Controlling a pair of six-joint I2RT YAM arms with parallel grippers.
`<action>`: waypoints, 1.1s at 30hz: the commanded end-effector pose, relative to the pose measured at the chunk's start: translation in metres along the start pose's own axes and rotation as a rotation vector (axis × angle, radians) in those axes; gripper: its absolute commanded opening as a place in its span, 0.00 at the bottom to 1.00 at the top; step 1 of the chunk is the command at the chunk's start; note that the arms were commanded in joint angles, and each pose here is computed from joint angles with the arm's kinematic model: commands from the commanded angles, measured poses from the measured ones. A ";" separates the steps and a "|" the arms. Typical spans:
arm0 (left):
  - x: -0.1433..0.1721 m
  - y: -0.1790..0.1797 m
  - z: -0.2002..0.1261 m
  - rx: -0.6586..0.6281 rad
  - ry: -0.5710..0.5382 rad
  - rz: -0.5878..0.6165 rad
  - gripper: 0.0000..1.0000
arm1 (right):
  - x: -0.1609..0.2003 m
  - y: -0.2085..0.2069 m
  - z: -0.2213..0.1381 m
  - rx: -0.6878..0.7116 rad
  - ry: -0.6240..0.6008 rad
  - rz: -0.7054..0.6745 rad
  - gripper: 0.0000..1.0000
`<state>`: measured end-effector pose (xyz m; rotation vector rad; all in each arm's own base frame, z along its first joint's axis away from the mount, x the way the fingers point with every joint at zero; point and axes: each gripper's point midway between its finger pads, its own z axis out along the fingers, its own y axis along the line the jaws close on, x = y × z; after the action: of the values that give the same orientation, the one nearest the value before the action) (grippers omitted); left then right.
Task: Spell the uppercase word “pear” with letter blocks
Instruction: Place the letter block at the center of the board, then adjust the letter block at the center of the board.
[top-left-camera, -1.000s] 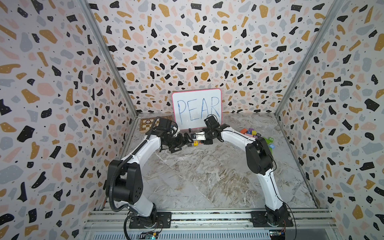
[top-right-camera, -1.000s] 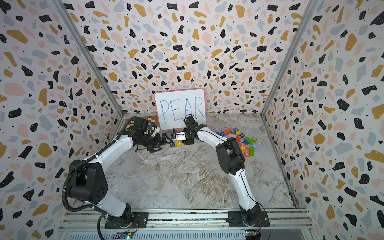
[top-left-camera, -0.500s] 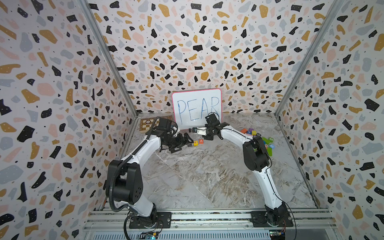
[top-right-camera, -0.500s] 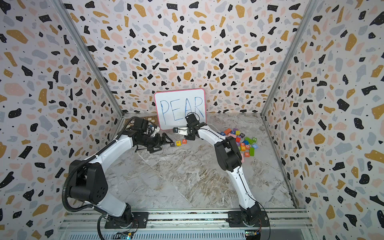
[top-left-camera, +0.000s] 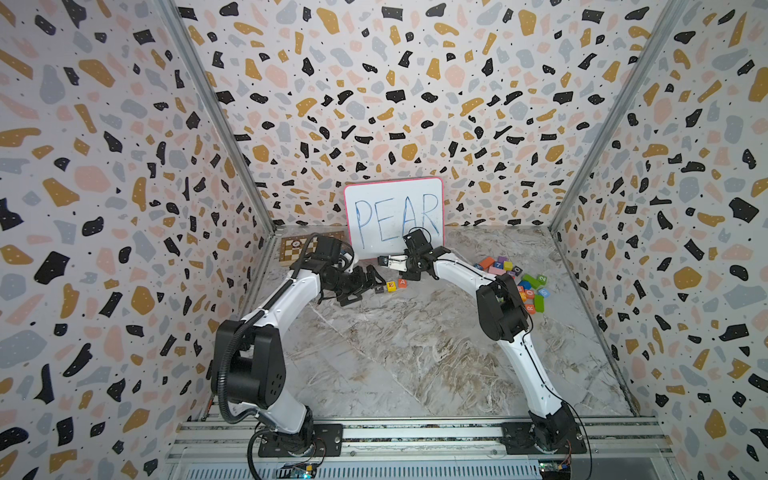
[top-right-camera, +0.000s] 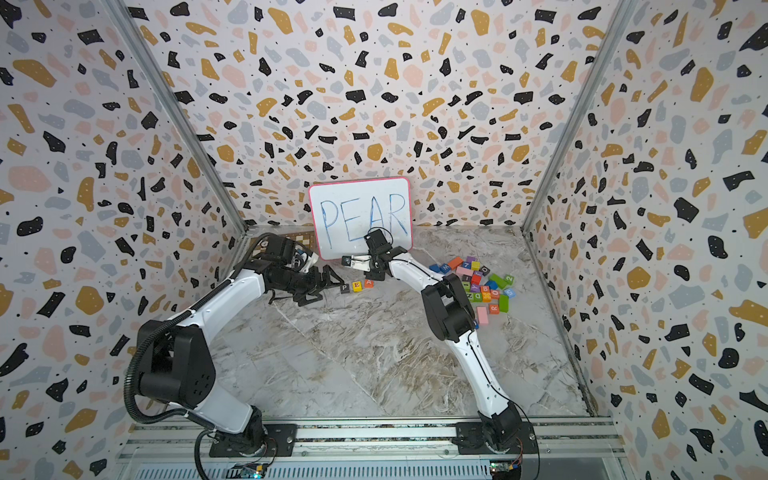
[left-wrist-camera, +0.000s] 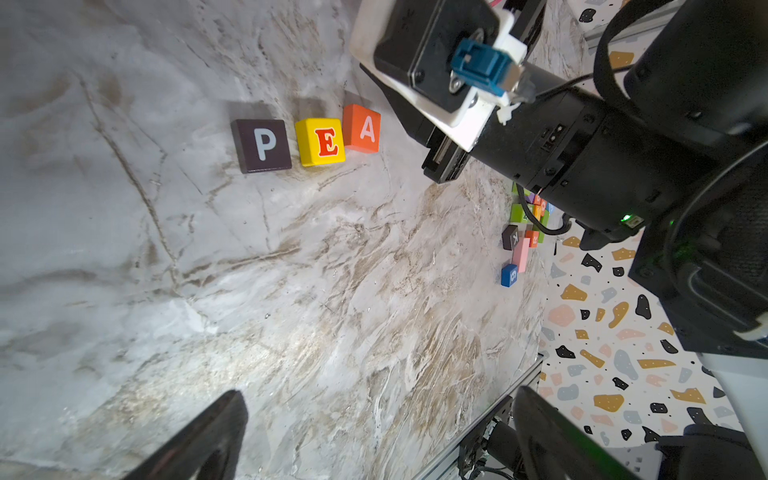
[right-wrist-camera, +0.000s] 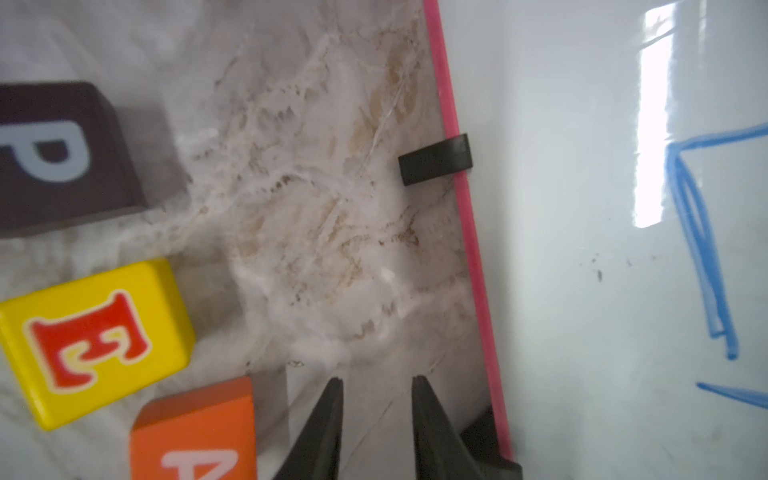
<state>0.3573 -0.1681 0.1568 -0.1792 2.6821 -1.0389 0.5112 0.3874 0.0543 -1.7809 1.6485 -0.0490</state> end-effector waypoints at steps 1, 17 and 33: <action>-0.004 -0.007 -0.010 0.025 -0.030 0.027 0.99 | -0.009 -0.003 -0.002 0.005 -0.004 -0.008 0.31; -0.005 -0.006 -0.016 0.035 -0.041 0.022 0.99 | -0.019 0.002 -0.005 -0.002 -0.001 -0.049 0.31; -0.005 -0.006 -0.017 0.037 -0.045 0.015 0.99 | -0.023 0.003 -0.011 -0.010 -0.003 -0.059 0.31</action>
<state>0.3588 -0.1606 0.1638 -0.1936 2.6557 -1.0459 0.4993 0.3966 0.0426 -1.8488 1.6332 -0.0624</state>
